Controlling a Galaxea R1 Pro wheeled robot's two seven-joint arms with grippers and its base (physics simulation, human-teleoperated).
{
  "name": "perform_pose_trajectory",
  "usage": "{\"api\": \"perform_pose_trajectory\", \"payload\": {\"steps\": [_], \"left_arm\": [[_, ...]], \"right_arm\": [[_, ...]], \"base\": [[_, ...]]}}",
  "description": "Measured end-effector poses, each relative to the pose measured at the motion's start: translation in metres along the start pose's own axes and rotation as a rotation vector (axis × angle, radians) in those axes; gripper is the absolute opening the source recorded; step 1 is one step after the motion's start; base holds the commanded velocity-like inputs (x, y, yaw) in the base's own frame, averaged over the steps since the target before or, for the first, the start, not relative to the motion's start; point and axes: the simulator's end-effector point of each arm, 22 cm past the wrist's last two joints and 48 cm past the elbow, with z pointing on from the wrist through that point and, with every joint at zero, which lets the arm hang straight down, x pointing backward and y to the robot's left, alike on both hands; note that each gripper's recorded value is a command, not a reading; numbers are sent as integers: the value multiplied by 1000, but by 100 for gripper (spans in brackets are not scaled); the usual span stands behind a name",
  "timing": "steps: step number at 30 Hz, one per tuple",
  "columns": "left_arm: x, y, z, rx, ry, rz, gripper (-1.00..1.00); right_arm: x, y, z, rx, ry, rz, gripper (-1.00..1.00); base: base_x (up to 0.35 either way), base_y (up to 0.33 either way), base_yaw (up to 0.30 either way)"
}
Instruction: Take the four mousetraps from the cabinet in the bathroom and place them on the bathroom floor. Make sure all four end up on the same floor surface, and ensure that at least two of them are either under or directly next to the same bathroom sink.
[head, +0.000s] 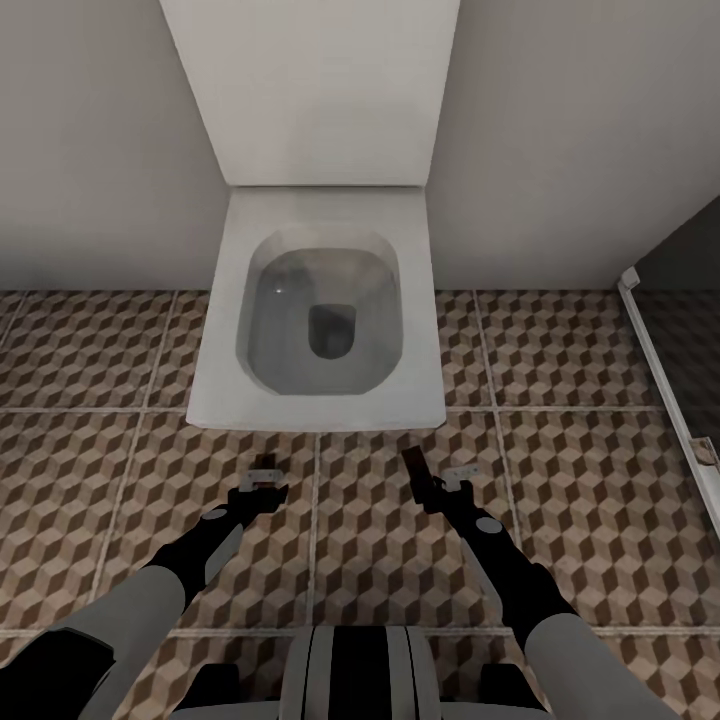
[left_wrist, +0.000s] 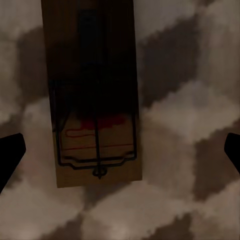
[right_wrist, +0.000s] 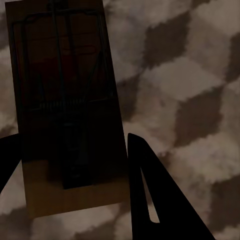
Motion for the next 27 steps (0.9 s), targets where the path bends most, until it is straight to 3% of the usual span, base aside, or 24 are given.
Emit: {"api": "perform_pose_trajectory", "payload": {"steps": [7,13,27], "left_arm": [[0,0,0,-1,0,-1,100],[1,1,0,-3,3,0,100],[1,1,0,-1,3,0,100]], "right_arm": [[2,3,0,-5,5,2,-100],[6,23,2,-27,16,19,-100],[34,33,2,-40,128,21,-100]], "base": [[0,0,0],[0,0,0],[0,0,0]]}}
